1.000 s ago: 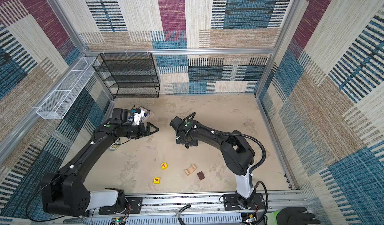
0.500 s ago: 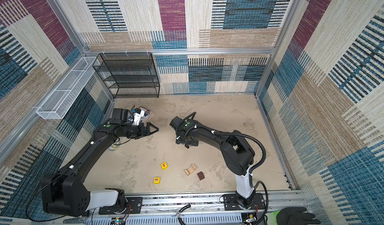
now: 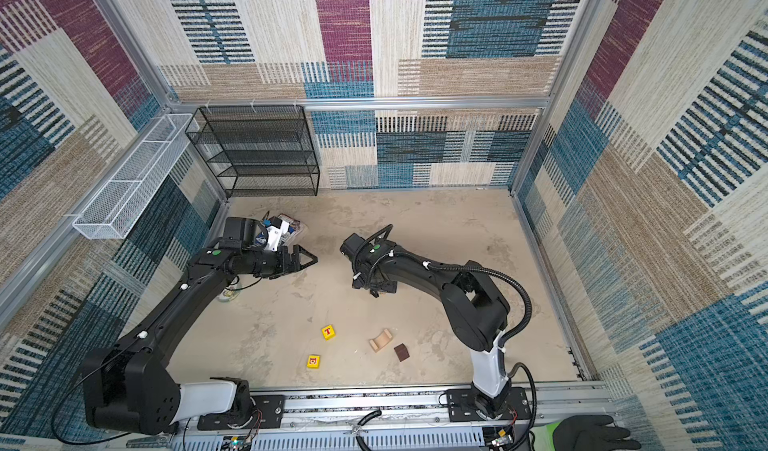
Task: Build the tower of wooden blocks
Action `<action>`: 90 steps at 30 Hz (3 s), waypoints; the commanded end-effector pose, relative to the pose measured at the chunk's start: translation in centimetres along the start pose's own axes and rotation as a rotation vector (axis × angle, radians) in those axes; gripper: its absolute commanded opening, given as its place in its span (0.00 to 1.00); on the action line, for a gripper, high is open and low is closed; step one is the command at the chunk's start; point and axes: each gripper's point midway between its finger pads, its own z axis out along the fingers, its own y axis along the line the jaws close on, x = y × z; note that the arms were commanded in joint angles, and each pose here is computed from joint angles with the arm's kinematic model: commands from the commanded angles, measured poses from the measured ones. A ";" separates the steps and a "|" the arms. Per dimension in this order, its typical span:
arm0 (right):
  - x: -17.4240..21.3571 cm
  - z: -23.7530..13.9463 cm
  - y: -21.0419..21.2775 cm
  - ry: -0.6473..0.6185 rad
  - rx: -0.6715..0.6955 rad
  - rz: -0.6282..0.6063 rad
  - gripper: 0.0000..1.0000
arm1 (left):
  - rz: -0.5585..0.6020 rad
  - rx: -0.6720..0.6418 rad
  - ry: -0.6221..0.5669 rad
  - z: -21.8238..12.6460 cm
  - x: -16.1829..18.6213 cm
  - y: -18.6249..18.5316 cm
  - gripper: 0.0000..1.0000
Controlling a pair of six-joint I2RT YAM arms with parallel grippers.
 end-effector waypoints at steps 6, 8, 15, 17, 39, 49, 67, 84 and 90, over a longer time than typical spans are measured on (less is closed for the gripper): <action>-0.5 -0.5 0.0 -0.020 0.000 -0.004 0.86 | 0.015 0.017 -0.003 -0.2 0.0 -0.3 0.96; -0.5 -0.6 0.1 -0.021 -0.005 -0.005 0.86 | 0.014 0.016 -0.003 -0.2 0.0 -0.3 0.96; -0.6 -0.9 0.2 -0.023 -0.016 -0.009 0.91 | 0.015 0.012 -0.006 -0.2 0.0 -0.2 0.96; -0.6 -1.1 0.3 -0.026 -0.025 -0.010 0.97 | 0.016 0.007 -0.008 -0.3 -0.1 -0.2 0.96; -1.6 -5.2 1.7 -0.156 -0.235 -0.152 0.87 | 0.056 -0.098 -0.075 -1.0 -1.0 1.5 0.92; -3.0 -4.5 -3.4 -0.165 -0.270 -0.083 0.46 | -0.004 -0.047 0.038 3.0 -0.5 1.0 0.60; -2.8 -0.7 -5.8 -0.071 -0.290 -0.041 0.03 | -0.048 0.043 0.214 10.1 2.1 -1.7 0.18; -2.7 -0.3 -4.5 -0.024 -0.354 -0.058 0.03 | -0.039 0.043 0.232 11.3 1.7 -2.2 0.18; -2.6 -0.1 -4.3 -0.014 -0.365 -0.061 0.03 | -0.036 0.039 0.234 11.3 1.7 -2.2 0.18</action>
